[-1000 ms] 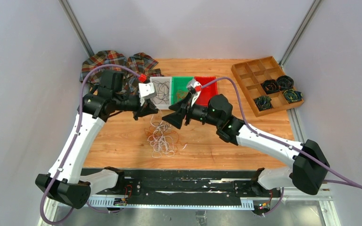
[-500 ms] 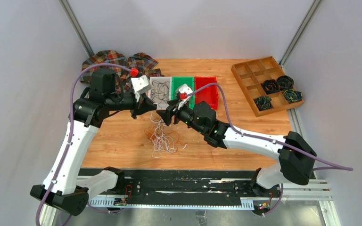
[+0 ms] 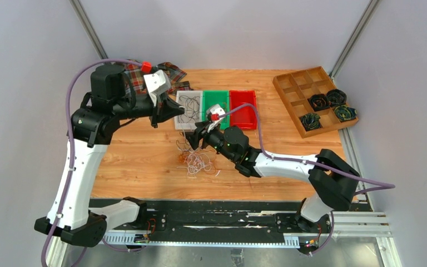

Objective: Untangle the cables

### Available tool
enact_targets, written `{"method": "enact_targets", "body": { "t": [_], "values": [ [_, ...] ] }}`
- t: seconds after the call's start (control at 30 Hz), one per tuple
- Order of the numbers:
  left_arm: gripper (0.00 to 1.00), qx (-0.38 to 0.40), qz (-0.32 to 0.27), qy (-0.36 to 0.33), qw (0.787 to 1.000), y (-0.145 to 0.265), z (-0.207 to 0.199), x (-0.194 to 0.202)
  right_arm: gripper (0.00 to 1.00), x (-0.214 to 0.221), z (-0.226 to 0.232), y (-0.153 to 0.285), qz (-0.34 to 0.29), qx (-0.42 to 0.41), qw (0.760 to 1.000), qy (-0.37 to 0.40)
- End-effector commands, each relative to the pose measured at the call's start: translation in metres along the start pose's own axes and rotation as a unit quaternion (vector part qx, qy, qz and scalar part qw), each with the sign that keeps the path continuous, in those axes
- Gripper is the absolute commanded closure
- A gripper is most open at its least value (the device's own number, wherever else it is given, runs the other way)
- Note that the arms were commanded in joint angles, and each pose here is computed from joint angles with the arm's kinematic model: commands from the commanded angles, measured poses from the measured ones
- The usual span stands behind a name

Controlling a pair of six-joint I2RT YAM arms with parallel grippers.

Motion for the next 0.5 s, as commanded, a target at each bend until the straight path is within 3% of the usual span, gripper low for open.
{"method": "enact_targets", "body": {
  "t": [0.0, 0.47],
  "values": [
    [0.99, 0.004, -0.053, -0.044, 0.998, 0.012, -0.01, -0.048, 0.39, 0.047, -0.002, 0.01, 0.036, 0.022, 0.999, -0.019],
    [1.0, -0.049, -0.133, -0.125, 0.982, 0.045, -0.017, -0.132, 0.42, 0.126, -0.008, 0.033, 0.111, 0.041, 0.992, -0.046]
  ]
}}
Point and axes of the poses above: each gripper's point midway between its finger pads, its own y axis back along the fingers, its own z axis along the line the jaws close on, x = y × z, the point moved 2 cm from there along y, back along the fingers, and after that the axes turned 9 degrees about y, right-handed, at the moved point
